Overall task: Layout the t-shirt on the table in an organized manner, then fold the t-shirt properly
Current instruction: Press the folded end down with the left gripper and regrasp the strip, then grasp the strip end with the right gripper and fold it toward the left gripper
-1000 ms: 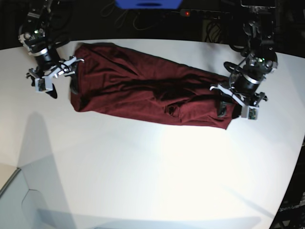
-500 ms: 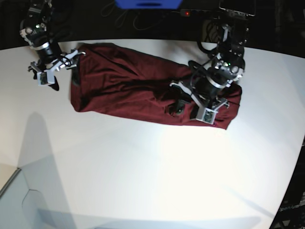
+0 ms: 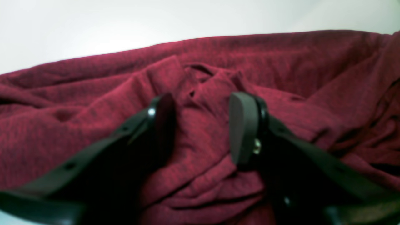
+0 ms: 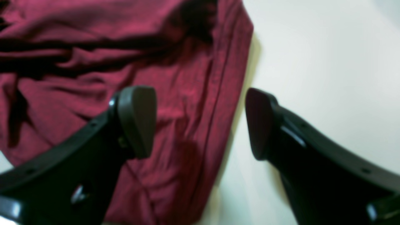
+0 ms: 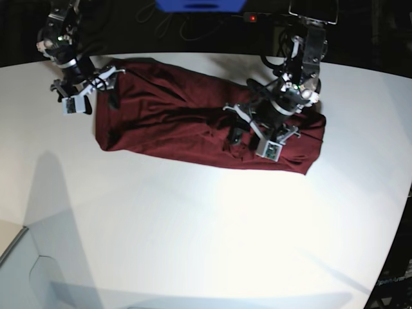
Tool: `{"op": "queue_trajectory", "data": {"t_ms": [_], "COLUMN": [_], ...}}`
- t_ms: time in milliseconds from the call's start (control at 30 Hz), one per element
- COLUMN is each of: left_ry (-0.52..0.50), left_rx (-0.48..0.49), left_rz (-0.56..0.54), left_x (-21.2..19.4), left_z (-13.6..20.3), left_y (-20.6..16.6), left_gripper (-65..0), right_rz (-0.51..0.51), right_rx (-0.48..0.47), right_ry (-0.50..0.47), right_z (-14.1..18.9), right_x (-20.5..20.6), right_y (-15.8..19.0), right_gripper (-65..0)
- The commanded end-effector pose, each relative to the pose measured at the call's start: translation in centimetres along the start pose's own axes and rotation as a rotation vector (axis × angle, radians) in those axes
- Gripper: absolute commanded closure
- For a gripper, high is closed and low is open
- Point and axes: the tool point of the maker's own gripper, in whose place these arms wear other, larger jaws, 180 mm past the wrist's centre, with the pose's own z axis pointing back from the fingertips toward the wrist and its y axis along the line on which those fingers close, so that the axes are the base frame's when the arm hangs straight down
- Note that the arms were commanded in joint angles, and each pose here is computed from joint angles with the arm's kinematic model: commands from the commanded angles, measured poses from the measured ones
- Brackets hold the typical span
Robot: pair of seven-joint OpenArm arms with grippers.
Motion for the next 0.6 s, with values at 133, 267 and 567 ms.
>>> {"op": "queue_trajectory", "data": {"t_ms": [133,267,567], "left_ry": [-0.041,-0.042,-0.08], "left_rx": [-0.006,-0.006,-0.004], "left_rz": [-0.006,-0.003,-0.013], "left_x": [1.3,1.4,2.8], "left_z": [0.1,0.1,0.5], "left_y": [0.0,0.0,-0.1], "left_gripper": [-28.2,-28.2,-28.2], "right_rz": [-0.01,-0.027,-0.061], "right_rx": [-0.002,0.0,0.023], "right_ry": [0.024,0.033,0.086], "right_z": [-0.7,-0.9,-1.4], "right_x": [-0.1,-0.5,-2.8], "right_y": [-0.4,-0.2,0.5], "right_gripper": [-44.7,-44.6,-39.8]}}
